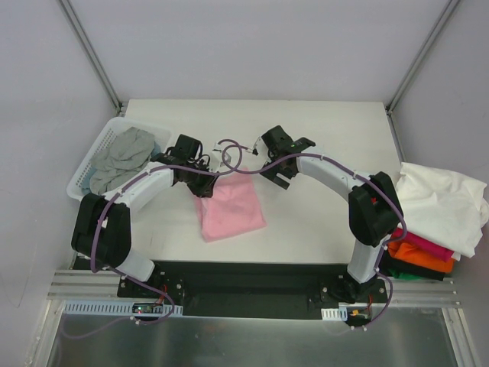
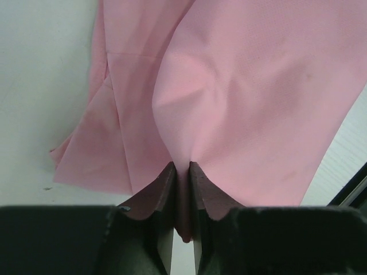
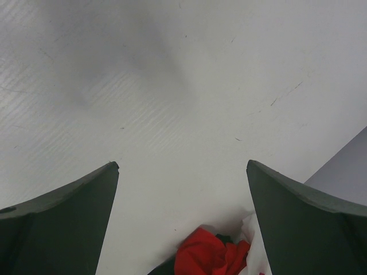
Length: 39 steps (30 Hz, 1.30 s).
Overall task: Fold and stack the t-shirts
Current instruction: Fold the long partially folded tshirt into a neat square
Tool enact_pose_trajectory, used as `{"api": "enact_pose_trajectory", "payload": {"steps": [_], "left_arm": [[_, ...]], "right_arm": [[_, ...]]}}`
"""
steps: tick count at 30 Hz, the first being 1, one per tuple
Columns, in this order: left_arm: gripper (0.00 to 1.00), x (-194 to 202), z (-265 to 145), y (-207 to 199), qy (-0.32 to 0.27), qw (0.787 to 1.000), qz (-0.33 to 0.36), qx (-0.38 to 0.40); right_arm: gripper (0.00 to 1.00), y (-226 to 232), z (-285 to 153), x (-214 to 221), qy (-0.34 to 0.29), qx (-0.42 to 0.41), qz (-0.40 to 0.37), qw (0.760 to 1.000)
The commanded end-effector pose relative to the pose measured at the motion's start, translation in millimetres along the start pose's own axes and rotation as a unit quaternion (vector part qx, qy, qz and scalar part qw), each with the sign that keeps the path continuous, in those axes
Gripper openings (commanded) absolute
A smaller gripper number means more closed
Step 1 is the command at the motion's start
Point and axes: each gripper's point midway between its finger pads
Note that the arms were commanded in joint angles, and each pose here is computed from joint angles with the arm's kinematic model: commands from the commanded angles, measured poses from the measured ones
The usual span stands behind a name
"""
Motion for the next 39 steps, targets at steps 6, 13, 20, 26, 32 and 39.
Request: {"api": "enact_pose_trajectory", "payload": {"steps": [6,13,20,26,32,39], "left_arm": [[0.0,-21.2,-17.9,14.5,-0.021,0.998,0.037,-0.043],[0.0,-34.0,-35.4,20.8,-0.036,0.995,0.057,-0.074],[0.0,-44.0,-49.1,26.4,-0.048,0.991,0.069,-0.1],[0.0,-44.3,-50.2,45.9,-0.04,0.988,0.071,-0.13],[0.0,-49.7,-54.7,73.5,-0.037,0.982,0.072,-0.173],[0.0,-53.0,-47.4,112.1,-0.026,0.974,0.063,-0.214]], "right_arm": [[0.97,6.4,1.2,5.7,0.01,-0.009,0.0,1.0],[0.97,10.1,5.8,9.2,0.02,-0.016,-0.003,1.0],[0.97,13.2,9.9,10.8,0.026,-0.02,-0.004,0.999],[0.97,14.8,10.2,13.2,0.029,-0.023,-0.005,0.999],[0.97,17.3,12.9,15.6,0.034,-0.027,-0.007,0.999],[0.97,18.6,13.6,16.5,0.037,-0.03,-0.007,0.999]]}}
Point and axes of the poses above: each gripper's point midway between its finger pads, its own z axis out along the fingers, its own y axis along the line the jaws close on, x = y × z, and after that the axes turned 13 degrees about z, right-handed
